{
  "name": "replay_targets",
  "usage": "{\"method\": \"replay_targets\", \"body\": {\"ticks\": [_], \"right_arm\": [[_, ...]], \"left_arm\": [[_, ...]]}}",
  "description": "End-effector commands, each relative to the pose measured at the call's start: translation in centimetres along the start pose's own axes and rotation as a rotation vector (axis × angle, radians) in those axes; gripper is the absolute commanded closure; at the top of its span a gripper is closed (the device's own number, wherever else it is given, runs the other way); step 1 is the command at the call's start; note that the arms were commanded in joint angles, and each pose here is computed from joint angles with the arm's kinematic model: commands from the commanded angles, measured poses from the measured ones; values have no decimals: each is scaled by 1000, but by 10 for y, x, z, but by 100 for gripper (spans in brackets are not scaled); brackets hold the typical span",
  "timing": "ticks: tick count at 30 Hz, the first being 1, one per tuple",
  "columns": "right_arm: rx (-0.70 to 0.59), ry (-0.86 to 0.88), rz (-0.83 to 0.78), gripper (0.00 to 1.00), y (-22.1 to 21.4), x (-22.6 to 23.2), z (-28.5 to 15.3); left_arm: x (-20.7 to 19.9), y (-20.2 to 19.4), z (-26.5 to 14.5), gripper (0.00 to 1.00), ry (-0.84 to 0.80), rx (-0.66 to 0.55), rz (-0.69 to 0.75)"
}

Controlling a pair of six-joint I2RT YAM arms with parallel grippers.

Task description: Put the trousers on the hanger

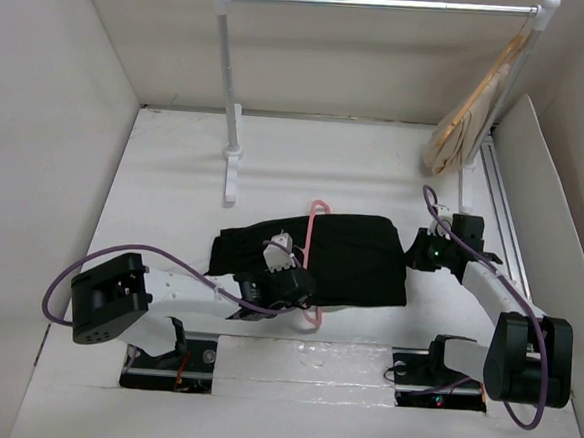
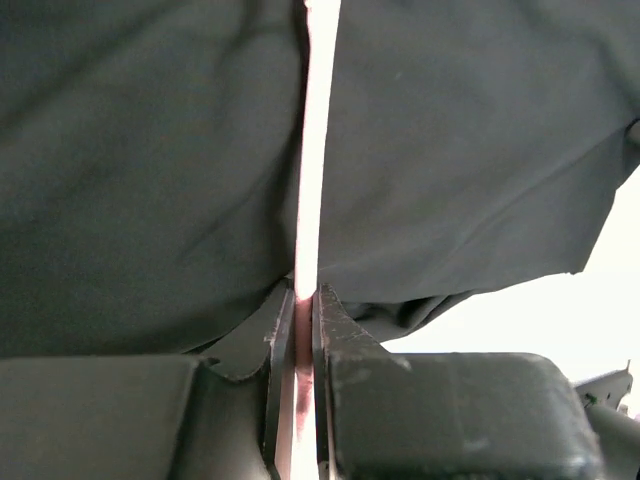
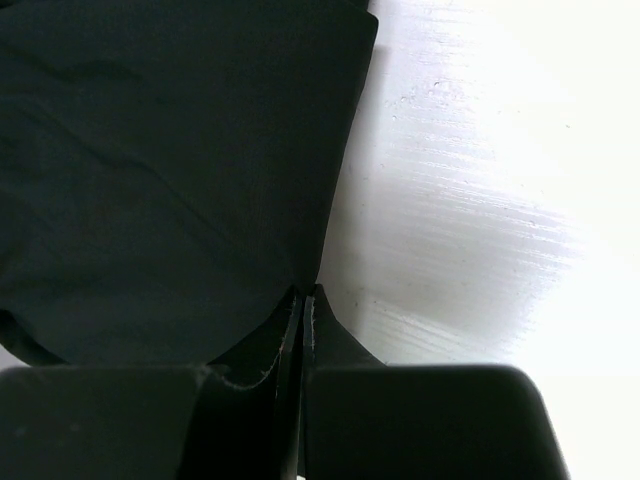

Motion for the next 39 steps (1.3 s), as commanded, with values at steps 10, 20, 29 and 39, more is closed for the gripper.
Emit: {"method": "replay_targets", "body": {"ticks": [10,20,29,39], "right_arm": [[3,-60,-38,100,3,-16,6],[11,-95,-26,100,-1,-29,5],[26,-65,-46,100,-1,-23,2],[-36,31,-107,38,34,18,-35]], "left_arm": [[-12,75,-30,100,152,-228,30],[34,22,-1,100,254,-103,76],[-4,47,-16,100,196,-181,91],[-74,78,-66,100,82,-331,200]]}}
Point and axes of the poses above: each gripper's point midway between its finger pads, its own z axis out along the fingers, its own x axis along the line the jaws close on, y = z × x, the point moved 3 cm from there along -z, back along the fingers, and after that the axes turned 10 degrees about z, right-handed, at the moved point
